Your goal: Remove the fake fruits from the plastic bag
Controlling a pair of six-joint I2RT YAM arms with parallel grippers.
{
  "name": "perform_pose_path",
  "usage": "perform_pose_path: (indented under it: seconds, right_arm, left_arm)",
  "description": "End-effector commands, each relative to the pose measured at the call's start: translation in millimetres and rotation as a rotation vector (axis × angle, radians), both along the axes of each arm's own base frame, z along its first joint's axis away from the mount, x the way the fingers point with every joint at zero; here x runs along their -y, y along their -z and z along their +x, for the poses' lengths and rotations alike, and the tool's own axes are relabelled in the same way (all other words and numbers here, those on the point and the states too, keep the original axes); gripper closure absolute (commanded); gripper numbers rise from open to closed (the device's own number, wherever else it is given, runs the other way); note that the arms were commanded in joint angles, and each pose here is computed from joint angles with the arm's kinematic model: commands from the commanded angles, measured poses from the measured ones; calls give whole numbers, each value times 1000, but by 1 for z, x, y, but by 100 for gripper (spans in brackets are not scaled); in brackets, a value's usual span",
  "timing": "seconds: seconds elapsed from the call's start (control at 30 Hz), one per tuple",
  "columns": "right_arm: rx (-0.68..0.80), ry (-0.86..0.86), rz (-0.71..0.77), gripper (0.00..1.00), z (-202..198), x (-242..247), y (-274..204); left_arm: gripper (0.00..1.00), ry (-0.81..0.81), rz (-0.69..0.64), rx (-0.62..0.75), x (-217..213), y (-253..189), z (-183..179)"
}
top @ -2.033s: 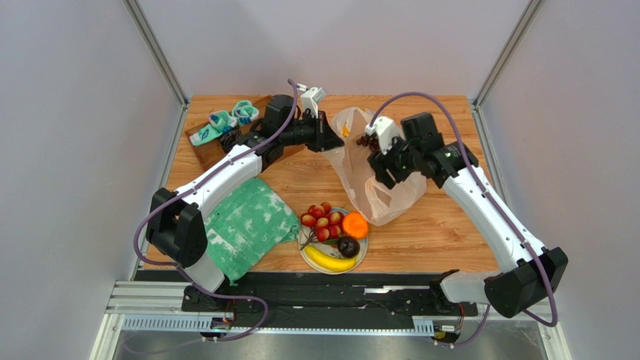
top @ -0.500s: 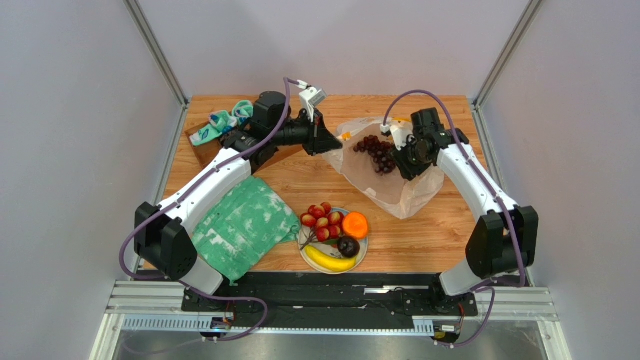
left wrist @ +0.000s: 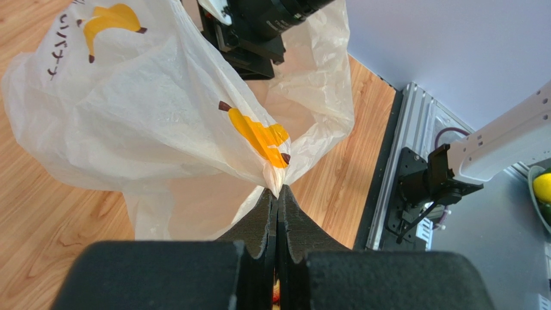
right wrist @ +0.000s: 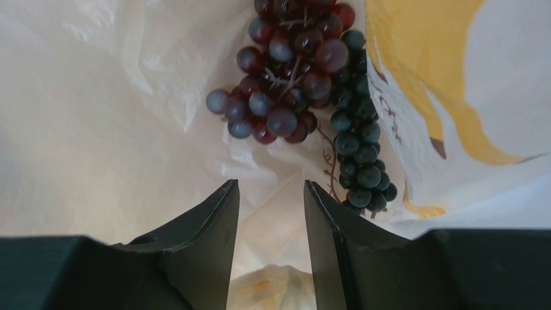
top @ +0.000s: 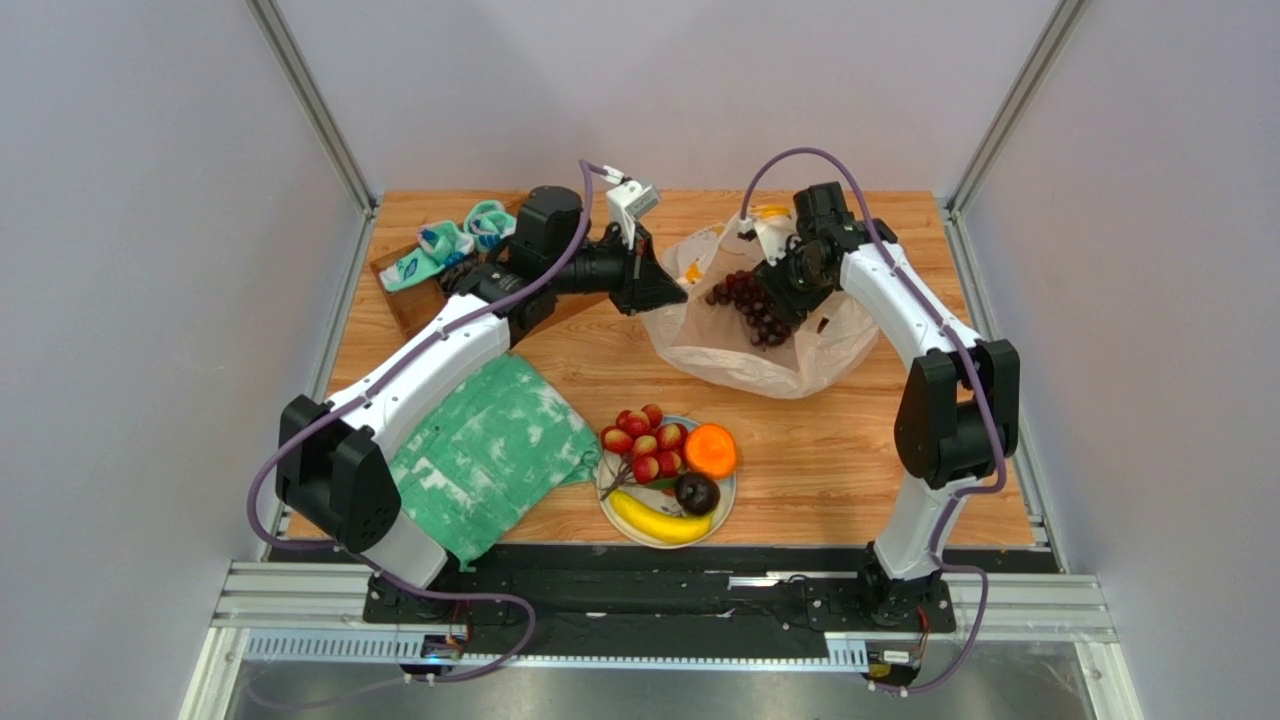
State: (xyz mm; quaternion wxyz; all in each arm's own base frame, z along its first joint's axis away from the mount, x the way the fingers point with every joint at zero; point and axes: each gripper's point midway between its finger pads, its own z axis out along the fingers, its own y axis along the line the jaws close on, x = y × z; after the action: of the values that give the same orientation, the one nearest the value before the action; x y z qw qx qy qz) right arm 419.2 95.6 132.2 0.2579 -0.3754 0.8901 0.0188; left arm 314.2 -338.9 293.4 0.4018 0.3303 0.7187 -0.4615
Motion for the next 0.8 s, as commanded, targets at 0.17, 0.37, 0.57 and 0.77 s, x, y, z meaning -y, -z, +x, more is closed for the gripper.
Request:
perform_pose_path:
  seconds: [0.17,0.37,0.57,0.77]
  right_arm:
    - [82,-17,-7,53,46,-14,9]
    - [66,4,-65,50,64,-8,36]
    - [-16,10,-115,71,60,-1,70]
    - [16,-26,22,100,33,-21,14]
  left_arm:
    - [100,39,13,69,7,-8,6]
    - [100,53,26,47,10,2,7]
    - [100,61,47,46,12,11,6]
    - [100,33,68,59,9,12,9]
